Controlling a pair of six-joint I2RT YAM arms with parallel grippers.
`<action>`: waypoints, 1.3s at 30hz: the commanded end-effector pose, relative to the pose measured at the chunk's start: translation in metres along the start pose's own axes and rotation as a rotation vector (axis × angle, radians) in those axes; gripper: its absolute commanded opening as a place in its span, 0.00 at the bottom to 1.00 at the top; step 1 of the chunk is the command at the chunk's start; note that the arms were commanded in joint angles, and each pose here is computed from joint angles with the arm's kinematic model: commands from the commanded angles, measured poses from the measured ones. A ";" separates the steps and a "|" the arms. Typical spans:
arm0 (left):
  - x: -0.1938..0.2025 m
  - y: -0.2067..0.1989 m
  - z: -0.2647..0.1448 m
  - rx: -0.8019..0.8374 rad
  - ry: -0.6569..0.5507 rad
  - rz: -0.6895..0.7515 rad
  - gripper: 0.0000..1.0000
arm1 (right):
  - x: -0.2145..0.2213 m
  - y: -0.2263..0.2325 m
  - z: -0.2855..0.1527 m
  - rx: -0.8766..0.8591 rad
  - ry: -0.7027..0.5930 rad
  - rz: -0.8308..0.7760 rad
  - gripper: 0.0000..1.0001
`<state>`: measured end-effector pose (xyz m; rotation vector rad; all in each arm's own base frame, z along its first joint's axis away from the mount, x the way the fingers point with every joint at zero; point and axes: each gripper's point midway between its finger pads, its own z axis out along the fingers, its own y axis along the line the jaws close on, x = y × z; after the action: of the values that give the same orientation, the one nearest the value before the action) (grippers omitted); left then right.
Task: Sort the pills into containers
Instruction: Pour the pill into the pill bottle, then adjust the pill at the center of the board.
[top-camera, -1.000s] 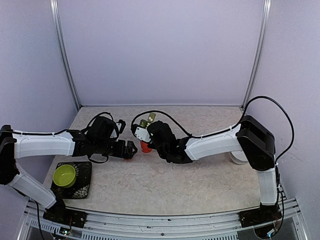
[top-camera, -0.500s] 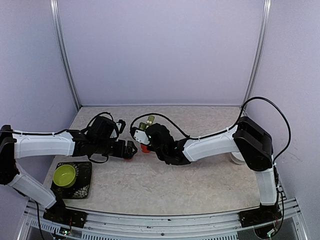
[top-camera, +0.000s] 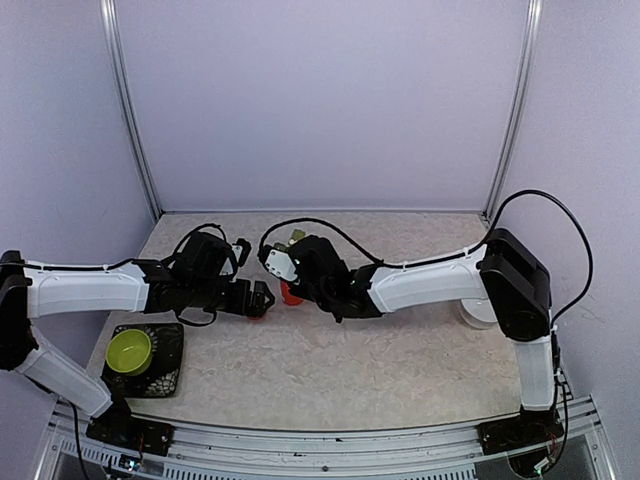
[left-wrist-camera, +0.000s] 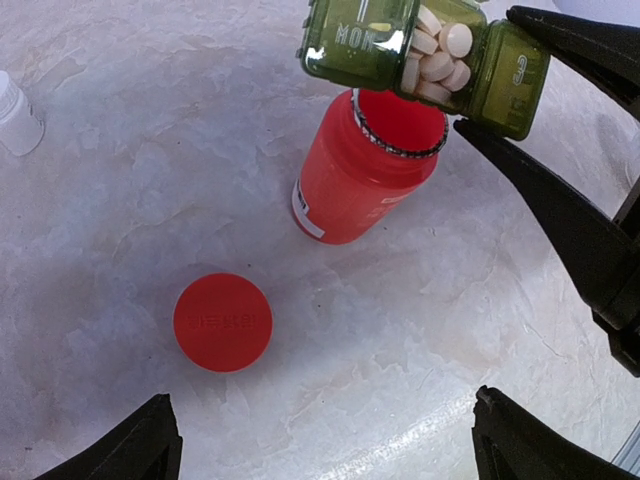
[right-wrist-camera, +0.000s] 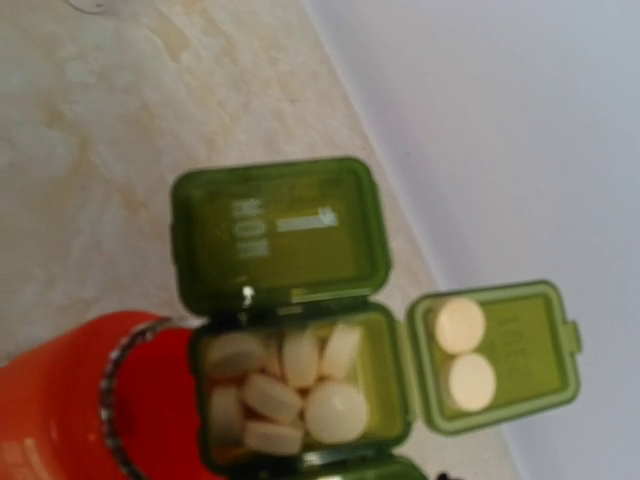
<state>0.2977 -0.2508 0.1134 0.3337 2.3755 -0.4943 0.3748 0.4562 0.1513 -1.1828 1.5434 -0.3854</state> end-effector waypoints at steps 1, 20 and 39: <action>-0.010 -0.001 -0.008 0.007 -0.029 -0.007 0.99 | -0.014 -0.027 -0.013 -0.032 -0.047 0.128 0.18; -0.015 -0.003 -0.008 0.009 -0.033 -0.001 0.99 | 0.021 -0.033 -0.064 -0.285 -0.137 0.296 0.17; -0.010 0.001 -0.008 0.010 -0.031 -0.009 0.99 | 0.055 0.008 -0.100 -0.457 -0.156 0.274 0.16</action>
<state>0.3001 -0.2487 0.1165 0.3236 2.3684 -0.4954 0.2967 0.3803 0.1295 -1.3073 1.7255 0.1840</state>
